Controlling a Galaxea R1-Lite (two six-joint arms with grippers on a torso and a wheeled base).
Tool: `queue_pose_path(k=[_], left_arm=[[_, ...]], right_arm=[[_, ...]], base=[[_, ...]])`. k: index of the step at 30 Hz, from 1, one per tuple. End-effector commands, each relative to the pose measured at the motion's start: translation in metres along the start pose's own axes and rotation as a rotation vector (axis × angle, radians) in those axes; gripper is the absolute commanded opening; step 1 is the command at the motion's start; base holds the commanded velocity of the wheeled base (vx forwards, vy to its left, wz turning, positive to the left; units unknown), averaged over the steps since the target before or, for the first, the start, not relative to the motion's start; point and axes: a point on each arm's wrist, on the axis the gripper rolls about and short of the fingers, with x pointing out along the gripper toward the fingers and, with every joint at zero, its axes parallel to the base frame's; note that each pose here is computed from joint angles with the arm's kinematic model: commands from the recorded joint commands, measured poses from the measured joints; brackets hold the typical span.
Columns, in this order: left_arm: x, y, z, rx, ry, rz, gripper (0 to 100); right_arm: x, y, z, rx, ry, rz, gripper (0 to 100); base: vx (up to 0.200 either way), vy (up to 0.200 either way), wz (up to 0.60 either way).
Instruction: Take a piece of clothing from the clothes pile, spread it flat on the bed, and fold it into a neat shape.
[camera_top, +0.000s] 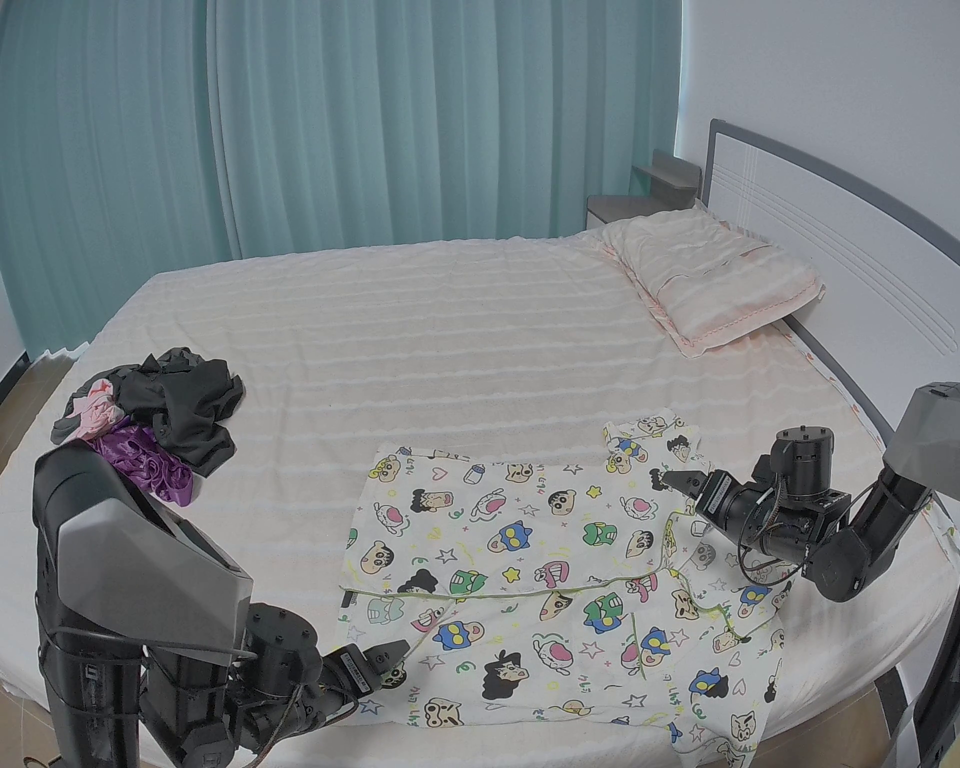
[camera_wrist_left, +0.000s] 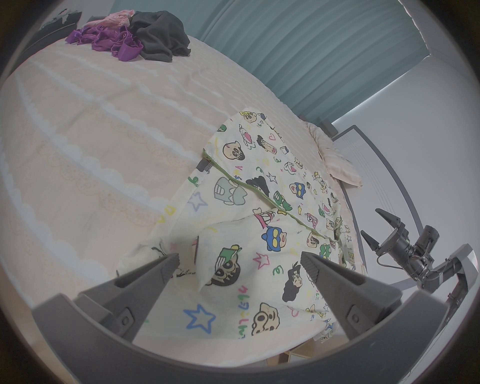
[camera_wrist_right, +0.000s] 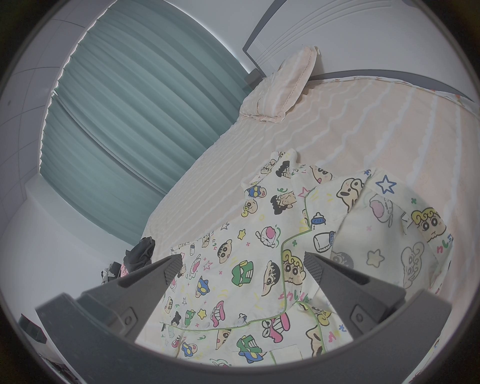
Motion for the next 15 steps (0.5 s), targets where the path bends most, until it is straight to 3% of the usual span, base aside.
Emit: queue_pose_path(k=[1,11,15], left_arm=[[0.013,0.002,0.001,-0.005,-0.011,0.002,0],[0.011,0.006,0.009,-0.016,-0.038,0.016,0],[0.008,0.004,0.022,0.016,-0.089,-0.006,0]], right_arm=[[0.0,0.0,0.0,0.0,-0.002,0.002,100],[0.0,0.0,0.0,0.0,-0.002,0.002,100],[0.0,0.001,0.0,0.0,-0.003,0.003,100]], base=[[0.0,0.0,0.0],[0.0,0.0,0.0],[0.0,0.0,0.0]])
